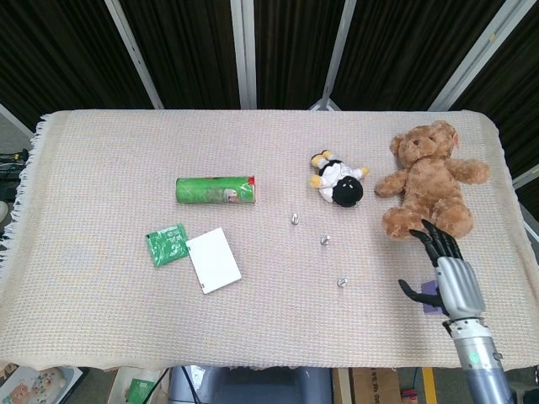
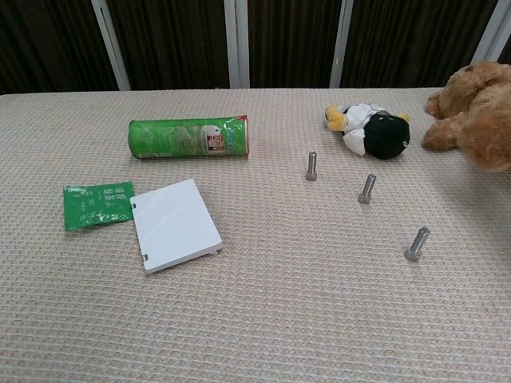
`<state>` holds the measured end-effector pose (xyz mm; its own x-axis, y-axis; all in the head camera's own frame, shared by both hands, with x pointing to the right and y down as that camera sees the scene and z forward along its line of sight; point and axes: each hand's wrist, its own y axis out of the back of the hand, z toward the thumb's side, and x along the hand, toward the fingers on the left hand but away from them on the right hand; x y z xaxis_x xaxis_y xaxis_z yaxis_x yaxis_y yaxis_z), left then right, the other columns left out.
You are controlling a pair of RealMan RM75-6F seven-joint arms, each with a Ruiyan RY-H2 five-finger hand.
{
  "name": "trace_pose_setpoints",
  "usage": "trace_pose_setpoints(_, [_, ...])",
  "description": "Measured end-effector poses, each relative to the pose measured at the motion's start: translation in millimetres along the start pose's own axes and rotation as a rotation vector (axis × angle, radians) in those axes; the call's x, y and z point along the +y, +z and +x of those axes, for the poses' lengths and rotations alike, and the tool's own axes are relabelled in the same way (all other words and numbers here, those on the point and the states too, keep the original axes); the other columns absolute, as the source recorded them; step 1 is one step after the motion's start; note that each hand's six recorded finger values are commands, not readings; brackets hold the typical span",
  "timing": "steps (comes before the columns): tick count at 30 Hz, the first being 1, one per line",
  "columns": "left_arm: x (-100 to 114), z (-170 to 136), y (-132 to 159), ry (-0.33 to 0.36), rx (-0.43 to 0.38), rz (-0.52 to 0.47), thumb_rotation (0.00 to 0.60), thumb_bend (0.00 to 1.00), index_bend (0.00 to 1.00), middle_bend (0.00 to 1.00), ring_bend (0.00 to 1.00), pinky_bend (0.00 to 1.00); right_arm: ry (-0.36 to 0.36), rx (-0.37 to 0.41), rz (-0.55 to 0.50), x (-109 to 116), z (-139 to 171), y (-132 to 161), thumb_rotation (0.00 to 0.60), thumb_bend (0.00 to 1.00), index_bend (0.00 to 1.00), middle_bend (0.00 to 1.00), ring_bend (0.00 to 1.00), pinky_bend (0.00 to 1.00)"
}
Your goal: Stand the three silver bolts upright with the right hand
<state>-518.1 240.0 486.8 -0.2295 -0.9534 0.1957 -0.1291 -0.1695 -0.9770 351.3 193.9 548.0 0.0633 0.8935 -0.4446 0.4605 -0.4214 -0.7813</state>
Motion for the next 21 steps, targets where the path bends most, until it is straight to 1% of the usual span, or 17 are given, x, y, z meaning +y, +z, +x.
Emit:
trace_pose_setpoints(2, [-2.1, -1.4, 0.6, -0.019, 0.005, 0.007, 0.6, 0.12, 0.21, 0.04, 0.0, 0.18, -0.032, 0.017, 0.049, 10.0, 14.4, -16.0, 0.6, 0.25, 0.17, 0.0, 0.0, 0.0])
trace_pose_setpoints(5, [-4.5, -3.1, 3.0, -0.041, 0.0, 0.016, 0.6, 0.12, 0.21, 0.05, 0.0, 0.18, -0.079, 0.018, 0.126, 22.3, 32.2, -34.7, 0.6, 0.25, 0.16, 0.0, 0.0, 0.0])
trace_pose_setpoints(7, [-5.8, -4.3, 4.6, -0.053, -0.007, 0.02, 0.6, 0.12, 0.2, 0.05, 0.0, 0.18, -0.108, 0.014, 0.156, 27.2, 39.2, -42.1, 0.6, 0.25, 0.15, 0.0, 0.0, 0.0])
trace_pose_setpoints(10, [-8.4, -6.9, 6.0, -0.08, -0.013, 0.028, 0.6, 0.12, 0.17, 0.05, 0.0, 0.18, -0.126, 0.009, 0.184, 28.9, 42.1, -49.8, 0.6, 0.25, 0.13, 0.0, 0.0, 0.0])
trace_pose_setpoints(14, [-10.2, -7.3, 7.2, -0.106, -0.013, 0.033, 0.6, 0.12, 0.16, 0.05, 0.0, 0.18, -0.118, 0.014, 0.219, 29.7, 43.1, -54.0, 0.6, 0.25, 0.12, 0.0, 0.0, 0.0])
trace_pose_setpoints(21, [-12.5, -7.2, 10.2, -0.123, -0.037, 0.033, 0.6, 0.12, 0.16, 0.05, 0.0, 0.18, -0.062, 0.017, 0.236, 22.6, 43.8, -54.2, 0.6, 0.25, 0.12, 0.0, 0.0, 0.0])
